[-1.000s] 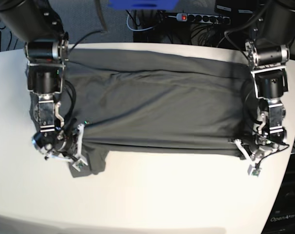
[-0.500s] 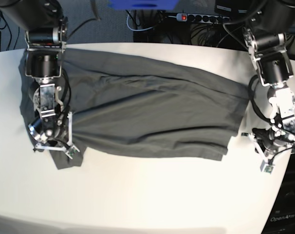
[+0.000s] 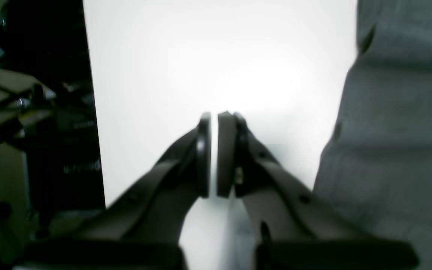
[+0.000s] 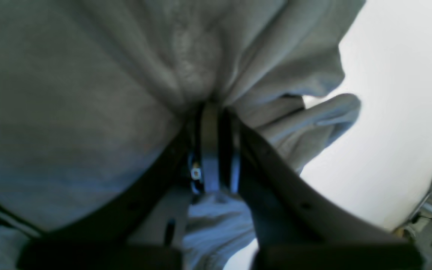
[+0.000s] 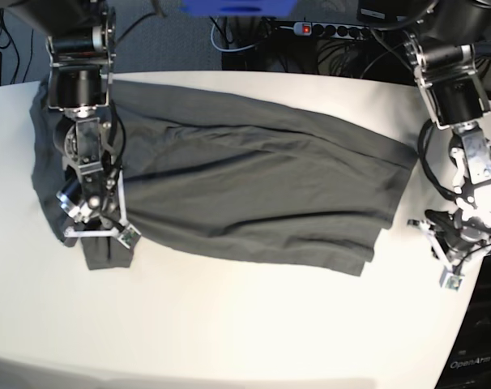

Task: Fold the T-shirt properly
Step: 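Lift the hem with both grippers and fold it toward the collar, then release the left gripper and regrasp the folded shirt's end edge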

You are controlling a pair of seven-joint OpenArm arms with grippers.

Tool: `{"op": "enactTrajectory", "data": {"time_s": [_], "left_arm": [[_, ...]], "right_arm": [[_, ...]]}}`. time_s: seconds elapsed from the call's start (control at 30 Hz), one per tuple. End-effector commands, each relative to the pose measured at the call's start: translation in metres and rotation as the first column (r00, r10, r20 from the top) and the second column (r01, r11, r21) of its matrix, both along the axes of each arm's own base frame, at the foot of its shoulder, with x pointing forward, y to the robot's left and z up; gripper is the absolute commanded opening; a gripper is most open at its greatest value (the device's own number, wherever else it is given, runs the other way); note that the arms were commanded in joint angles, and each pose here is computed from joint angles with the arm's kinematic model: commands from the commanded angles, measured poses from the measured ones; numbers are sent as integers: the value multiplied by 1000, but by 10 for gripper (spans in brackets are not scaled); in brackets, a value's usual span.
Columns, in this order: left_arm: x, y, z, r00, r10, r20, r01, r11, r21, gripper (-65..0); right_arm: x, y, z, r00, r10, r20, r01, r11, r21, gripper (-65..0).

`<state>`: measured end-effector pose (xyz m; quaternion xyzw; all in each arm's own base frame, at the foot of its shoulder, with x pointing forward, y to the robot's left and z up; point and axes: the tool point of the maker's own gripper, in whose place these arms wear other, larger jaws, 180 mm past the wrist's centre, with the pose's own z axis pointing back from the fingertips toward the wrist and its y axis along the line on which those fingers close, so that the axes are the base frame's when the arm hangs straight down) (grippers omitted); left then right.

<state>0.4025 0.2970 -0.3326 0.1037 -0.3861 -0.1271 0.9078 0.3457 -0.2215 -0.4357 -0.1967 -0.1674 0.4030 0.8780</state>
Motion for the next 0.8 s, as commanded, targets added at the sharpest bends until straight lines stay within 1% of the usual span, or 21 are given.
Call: {"op": "enactTrajectory", "data": {"time_s": [0.0,0.07,0.1,0.17,0.2,0.27,0.4,0.6,0.67,0.77], "left_arm": [[17,-3,24,997,-5,78,5,1000,-4,-624],[27,-13,31,993,-12,117,18,999,-47,-624],[31,-17,30,993,-14,119,23,997,-71,-623],[39,-19,25,995,-7,103,18,994,-111,-619],[43,-19,19,996,1,87,10,992,-129,-605],[47,-22,0,999,17,35,-11,984,-180,-557],[56,-24,-13,1000,26,-6,-27,974,-225,-445],[75,-29,-7,999,27,-28,-34,963,-268,-269],[76,-31,-12,999,24,-48,-37,957,-287,-234],[80,-36,-14,998,19,-57,-36,952,-304,-199]], "right_arm": [[7,2,7,1000,11,18,-11,1000,12,-643],[7,6,6,1000,22,15,-22,1000,13,-643],[7,9,5,999,32,13,-32,999,11,-643],[7,17,4,999,54,10,-54,998,13,-643],[7,17,4,999,54,10,-54,998,13,-643],[6,17,3,998,55,8,-55,998,13,-643],[6,17,3,998,55,8,-55,998,13,-643],[6,17,3,998,55,7,-55,998,13,-643],[6,18,3,998,57,6,-57,998,13,-643],[6,18,3,998,58,6,-58,998,13,-643]]}}
